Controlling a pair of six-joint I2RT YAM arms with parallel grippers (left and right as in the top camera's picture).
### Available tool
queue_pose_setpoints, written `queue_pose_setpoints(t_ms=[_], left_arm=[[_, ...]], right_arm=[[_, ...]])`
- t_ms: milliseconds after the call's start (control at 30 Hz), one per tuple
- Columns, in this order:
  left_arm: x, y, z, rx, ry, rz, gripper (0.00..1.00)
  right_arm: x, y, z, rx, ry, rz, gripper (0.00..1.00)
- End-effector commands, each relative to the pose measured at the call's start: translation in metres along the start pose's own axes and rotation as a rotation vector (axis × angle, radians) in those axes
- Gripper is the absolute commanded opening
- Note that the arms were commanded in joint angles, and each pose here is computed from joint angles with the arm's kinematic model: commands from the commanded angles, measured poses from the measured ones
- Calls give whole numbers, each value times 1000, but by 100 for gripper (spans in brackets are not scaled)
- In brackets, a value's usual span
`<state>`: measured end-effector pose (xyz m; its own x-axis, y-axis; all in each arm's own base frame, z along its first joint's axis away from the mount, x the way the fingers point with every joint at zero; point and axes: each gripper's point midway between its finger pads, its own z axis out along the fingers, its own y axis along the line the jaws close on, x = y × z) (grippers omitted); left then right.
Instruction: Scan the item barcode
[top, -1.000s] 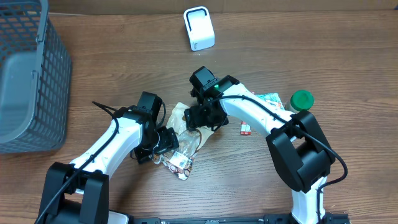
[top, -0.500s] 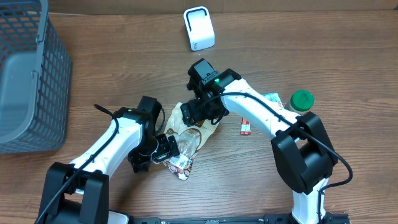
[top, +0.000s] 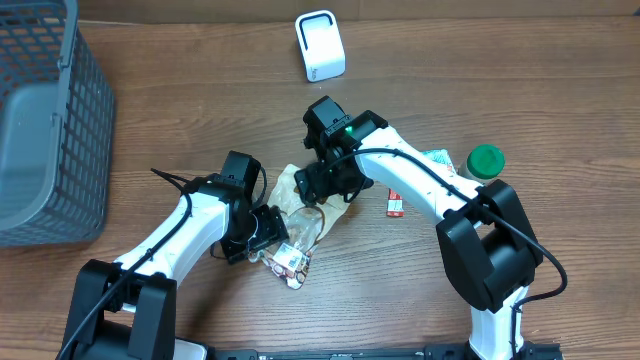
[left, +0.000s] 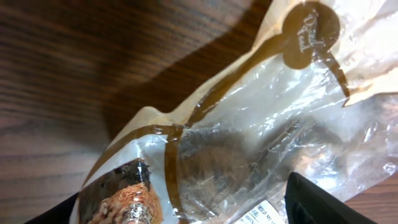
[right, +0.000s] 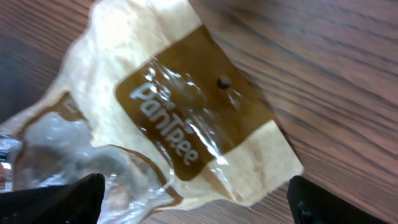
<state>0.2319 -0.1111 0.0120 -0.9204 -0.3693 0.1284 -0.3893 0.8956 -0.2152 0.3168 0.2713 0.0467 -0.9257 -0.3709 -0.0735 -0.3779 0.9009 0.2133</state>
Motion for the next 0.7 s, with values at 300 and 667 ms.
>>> queue_pose_setpoints(t_ms=[300,667], left_arm=[[-44,0,-2,-33,-212,3,71],[-91,-35,-19,97,-424,38,70]], right_arm=[[-6,-8,-16,56,-47,-3,99],[-4,-9,-16,56,-41,56,100]])
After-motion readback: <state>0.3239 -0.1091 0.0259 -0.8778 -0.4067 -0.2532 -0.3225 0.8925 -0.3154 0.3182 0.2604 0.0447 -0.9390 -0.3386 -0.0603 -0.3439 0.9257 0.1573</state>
